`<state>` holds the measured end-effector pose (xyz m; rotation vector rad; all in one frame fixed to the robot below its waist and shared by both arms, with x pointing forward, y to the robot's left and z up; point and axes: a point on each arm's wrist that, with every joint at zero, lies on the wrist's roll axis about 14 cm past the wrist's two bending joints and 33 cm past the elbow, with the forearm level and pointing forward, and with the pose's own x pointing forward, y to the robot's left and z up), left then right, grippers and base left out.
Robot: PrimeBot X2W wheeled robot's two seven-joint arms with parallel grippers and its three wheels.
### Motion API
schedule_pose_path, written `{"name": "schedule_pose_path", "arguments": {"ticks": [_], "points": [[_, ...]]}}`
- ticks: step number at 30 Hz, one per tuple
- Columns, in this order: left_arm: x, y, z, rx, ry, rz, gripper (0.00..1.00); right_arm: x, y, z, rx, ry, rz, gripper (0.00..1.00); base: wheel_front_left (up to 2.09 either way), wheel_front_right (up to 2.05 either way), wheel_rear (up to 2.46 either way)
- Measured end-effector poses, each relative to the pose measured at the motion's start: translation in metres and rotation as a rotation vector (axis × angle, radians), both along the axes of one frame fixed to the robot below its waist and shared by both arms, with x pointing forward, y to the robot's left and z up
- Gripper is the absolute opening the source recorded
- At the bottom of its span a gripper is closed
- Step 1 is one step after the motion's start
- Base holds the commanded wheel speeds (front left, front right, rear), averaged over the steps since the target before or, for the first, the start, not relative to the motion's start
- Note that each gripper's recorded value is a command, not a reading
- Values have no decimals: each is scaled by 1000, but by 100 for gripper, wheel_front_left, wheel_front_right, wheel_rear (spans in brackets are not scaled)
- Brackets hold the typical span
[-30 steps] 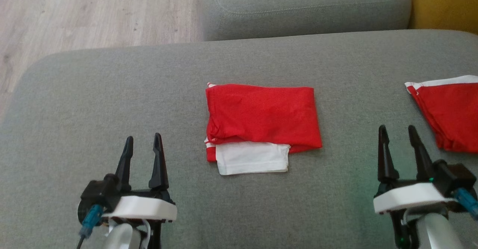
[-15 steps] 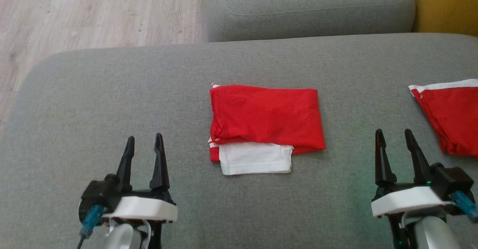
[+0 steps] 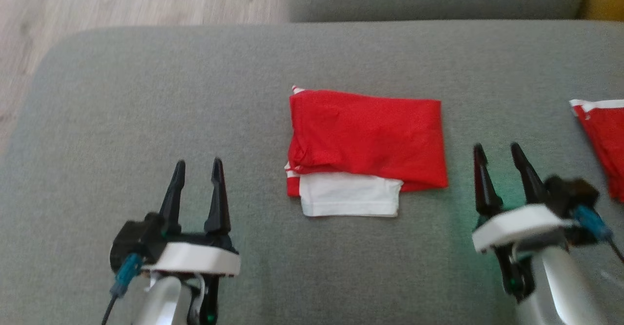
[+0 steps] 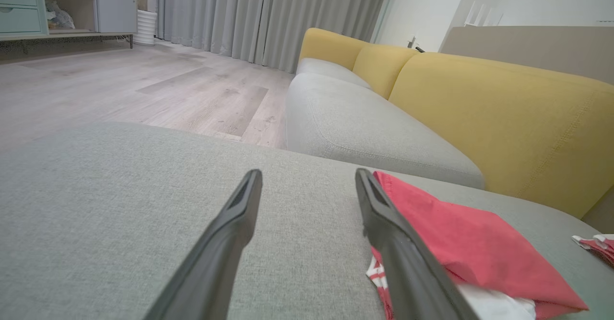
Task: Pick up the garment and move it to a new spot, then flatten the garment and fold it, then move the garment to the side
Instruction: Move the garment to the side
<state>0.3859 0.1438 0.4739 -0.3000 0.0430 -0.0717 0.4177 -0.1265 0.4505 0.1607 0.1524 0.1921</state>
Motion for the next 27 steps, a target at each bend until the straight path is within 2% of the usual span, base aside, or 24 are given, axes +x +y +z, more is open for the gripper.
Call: {"name": "schedule_pose_path", "arguments": {"ticks": [6,12,17,19,27], "points": [[11,2,-5,10,12,2,100,31,25,-31,46,150,54,100,0,0,0],[17,15,-5,24,15,44,100,38,52,-76,3,349,136,100,0,0,0],[15,17,-6,31,17,41,100,47,65,-83,-34,375,178,100,0,0,0],[15,20,-2,32,8,50,100,48,67,-84,-47,384,189,0,0,0,0],[11,6,9,40,-24,4,100,42,67,-77,-127,334,217,0,0,0,0]]}}
